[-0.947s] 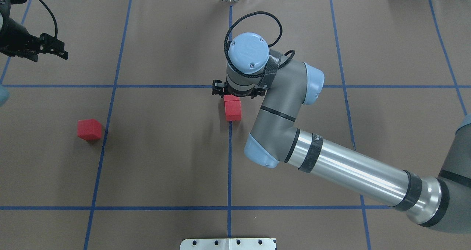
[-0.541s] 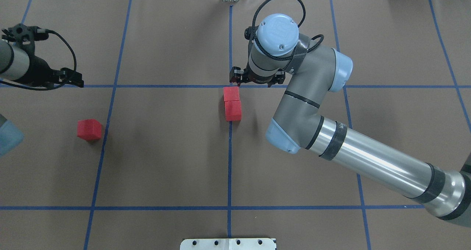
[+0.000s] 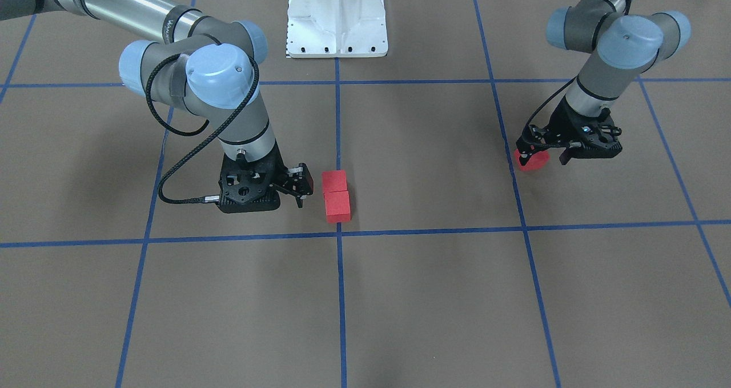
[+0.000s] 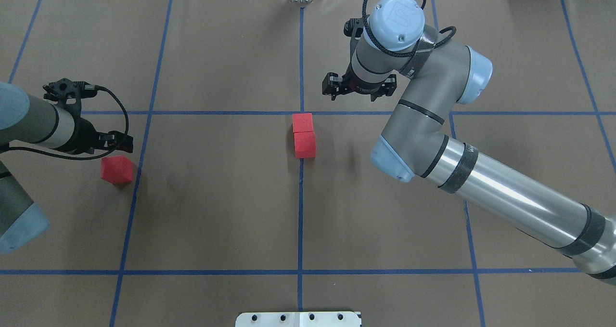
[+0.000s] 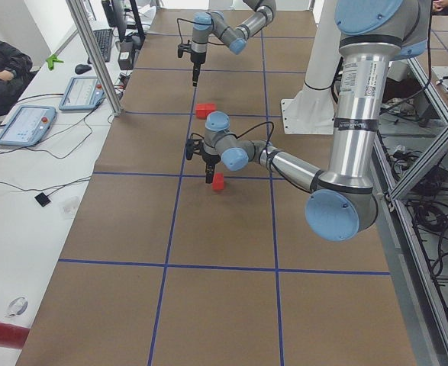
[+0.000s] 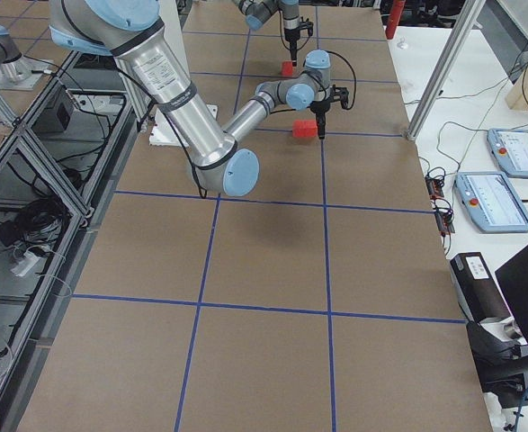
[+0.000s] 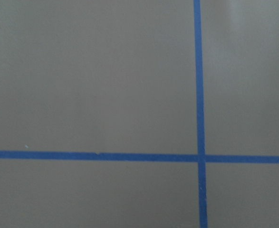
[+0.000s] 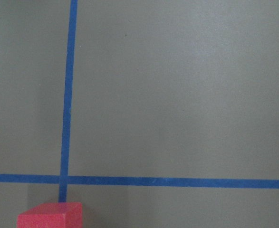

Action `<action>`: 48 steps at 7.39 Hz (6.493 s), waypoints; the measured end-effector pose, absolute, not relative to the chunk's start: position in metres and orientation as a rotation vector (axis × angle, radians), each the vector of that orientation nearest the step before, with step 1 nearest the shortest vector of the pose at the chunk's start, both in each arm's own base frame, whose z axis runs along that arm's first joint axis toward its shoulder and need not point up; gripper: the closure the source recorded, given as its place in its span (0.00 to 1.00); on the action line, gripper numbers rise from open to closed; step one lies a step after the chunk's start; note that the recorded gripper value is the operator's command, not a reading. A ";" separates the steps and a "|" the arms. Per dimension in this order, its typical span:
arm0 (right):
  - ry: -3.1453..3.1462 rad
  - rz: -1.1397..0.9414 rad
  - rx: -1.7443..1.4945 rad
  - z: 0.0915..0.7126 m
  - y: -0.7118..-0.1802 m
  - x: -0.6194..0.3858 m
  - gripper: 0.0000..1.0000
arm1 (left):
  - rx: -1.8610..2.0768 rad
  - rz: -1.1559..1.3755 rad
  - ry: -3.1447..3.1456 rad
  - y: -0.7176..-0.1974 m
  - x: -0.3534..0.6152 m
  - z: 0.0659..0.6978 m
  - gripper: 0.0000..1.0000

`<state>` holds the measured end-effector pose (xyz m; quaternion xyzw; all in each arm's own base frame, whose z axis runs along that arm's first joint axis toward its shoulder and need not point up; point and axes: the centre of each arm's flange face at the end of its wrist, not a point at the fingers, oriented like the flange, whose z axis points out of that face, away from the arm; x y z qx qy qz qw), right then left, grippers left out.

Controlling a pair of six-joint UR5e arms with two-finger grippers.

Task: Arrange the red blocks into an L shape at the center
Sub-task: 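Raise the right gripper away while the left gripper grasps the remaining red cube, then carry the cube with the left gripper next to the two-cube pair, then set the cube down with the left gripper and open it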

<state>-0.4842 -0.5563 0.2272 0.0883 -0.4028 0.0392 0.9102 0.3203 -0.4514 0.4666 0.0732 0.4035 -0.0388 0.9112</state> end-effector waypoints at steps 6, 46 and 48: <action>-0.827 0.080 0.177 0.234 -0.555 -0.484 0.01 | 0.109 -0.068 0.805 -0.431 0.342 0.482 0.82; -0.876 -0.126 0.139 0.323 -0.539 -0.354 0.01 | -0.489 -1.261 0.578 -0.587 0.557 0.175 0.00; -0.865 -0.117 0.135 0.338 -0.534 -0.346 0.01 | -0.396 -1.075 0.613 -0.582 0.510 0.209 0.00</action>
